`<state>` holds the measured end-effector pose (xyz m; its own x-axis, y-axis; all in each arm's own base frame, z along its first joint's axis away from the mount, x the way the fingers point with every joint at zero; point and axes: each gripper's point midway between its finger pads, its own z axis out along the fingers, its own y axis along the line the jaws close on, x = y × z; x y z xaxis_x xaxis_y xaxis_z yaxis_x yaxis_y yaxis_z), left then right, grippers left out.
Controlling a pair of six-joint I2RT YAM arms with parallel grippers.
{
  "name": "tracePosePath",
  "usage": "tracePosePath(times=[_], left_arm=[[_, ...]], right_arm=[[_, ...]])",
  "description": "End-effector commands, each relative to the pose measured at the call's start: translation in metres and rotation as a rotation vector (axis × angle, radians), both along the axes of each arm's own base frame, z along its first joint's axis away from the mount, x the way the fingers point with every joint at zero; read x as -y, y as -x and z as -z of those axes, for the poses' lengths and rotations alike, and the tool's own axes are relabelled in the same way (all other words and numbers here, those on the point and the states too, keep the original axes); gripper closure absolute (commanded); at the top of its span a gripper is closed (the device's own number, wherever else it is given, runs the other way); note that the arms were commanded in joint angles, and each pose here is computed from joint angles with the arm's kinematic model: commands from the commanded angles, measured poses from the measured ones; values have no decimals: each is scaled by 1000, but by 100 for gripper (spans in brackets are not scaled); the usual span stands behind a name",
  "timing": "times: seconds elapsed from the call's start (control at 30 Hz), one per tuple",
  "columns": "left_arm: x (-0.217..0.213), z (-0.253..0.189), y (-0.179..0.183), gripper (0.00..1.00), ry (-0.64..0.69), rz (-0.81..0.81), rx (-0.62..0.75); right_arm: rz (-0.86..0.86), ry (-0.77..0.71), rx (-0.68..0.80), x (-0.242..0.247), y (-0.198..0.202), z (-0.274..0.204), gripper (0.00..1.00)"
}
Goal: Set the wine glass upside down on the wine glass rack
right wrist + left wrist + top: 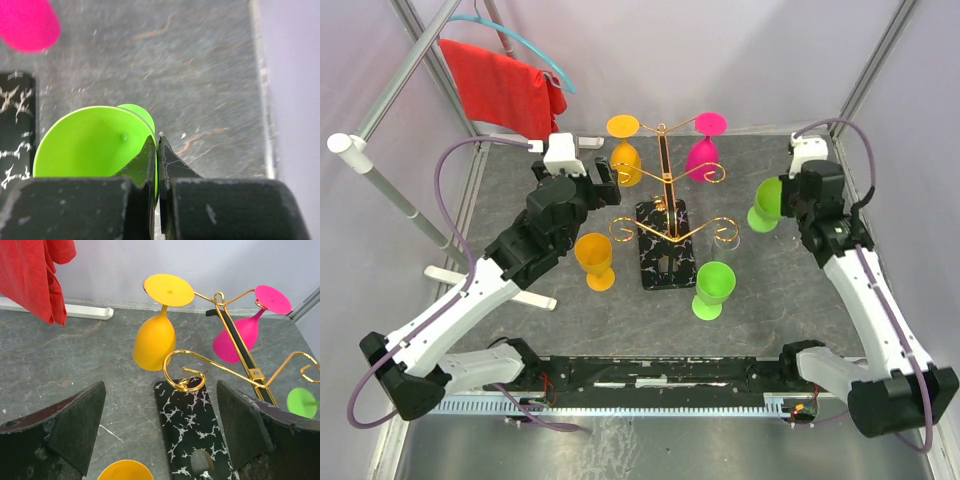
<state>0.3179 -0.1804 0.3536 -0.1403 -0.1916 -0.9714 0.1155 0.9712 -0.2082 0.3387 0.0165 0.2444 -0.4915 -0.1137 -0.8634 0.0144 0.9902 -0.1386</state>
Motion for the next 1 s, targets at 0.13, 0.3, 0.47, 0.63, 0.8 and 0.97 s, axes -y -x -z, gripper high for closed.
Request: tracePosePath(times=[0.13, 0.3, 0.47, 0.63, 0.8, 0.97], left_arm=[[17, -43, 11, 0, 234, 85, 6], [25, -62, 14, 1, 393, 110, 11], [33, -85, 17, 1, 684, 121, -4], [41, -101, 23, 0, 1048, 151, -50], [47, -107, 28, 2, 1292, 185, -111], [47, -102, 31, 5, 1459, 196, -155]], right_arm=[[-2, 51, 525, 14, 17, -169, 100], [-196, 53, 720, -17, 23, -220, 100], [-351, -5, 907, -59, 20, -253, 100], [-485, -42, 1091, -113, 25, -281, 100], [-514, -104, 1166, -144, 25, -283, 100], [-558, -144, 1197, -176, 32, -278, 100]])
